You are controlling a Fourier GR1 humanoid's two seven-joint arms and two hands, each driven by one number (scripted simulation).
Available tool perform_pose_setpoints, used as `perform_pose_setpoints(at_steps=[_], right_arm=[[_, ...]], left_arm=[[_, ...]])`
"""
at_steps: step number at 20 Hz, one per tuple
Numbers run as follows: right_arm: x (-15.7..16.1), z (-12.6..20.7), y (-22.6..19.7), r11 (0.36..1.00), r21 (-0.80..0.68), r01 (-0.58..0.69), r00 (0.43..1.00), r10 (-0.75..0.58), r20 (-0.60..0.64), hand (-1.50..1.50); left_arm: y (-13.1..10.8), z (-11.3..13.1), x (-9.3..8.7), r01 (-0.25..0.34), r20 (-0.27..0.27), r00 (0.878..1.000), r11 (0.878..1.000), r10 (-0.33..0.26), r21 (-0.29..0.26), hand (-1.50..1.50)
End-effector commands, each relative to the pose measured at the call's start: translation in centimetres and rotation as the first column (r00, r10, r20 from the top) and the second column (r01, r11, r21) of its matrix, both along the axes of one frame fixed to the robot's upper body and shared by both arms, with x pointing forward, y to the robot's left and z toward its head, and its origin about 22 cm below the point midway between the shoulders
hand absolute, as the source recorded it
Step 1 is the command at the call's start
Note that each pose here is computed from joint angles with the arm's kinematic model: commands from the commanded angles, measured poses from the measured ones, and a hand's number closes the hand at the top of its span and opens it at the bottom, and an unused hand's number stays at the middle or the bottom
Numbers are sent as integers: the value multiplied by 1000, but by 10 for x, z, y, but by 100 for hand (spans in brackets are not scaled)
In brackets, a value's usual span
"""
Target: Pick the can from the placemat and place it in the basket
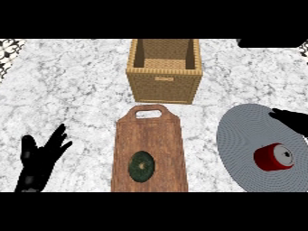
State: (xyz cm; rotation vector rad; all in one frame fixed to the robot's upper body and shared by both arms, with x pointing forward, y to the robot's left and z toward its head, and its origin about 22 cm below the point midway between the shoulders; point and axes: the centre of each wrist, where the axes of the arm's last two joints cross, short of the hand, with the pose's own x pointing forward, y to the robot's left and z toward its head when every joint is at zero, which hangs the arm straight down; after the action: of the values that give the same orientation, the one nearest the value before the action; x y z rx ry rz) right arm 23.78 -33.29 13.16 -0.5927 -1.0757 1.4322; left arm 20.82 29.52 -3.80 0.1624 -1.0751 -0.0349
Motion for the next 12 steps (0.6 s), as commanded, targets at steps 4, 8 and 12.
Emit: perform_pose_setpoints(at_steps=[4, 8, 12], right_arm=[[-8, -30, -12, 999, 33, 3, 1000, -4, 24, -150], [-15, -40, 14, 1000, 9, -3, 1000, 4, -2, -150], [9, -47, 21, 999, -52, -2, 1000, 1, -27, -150]], left_arm=[[-7, -19, -14, -5, -68, 998, 1000, 3, -23, 0], [-7, -16, -23, -7, -64, 998, 1000, 7, -1, 0], [12, -5, 15, 5, -55, 998, 1000, -5, -8, 0]])
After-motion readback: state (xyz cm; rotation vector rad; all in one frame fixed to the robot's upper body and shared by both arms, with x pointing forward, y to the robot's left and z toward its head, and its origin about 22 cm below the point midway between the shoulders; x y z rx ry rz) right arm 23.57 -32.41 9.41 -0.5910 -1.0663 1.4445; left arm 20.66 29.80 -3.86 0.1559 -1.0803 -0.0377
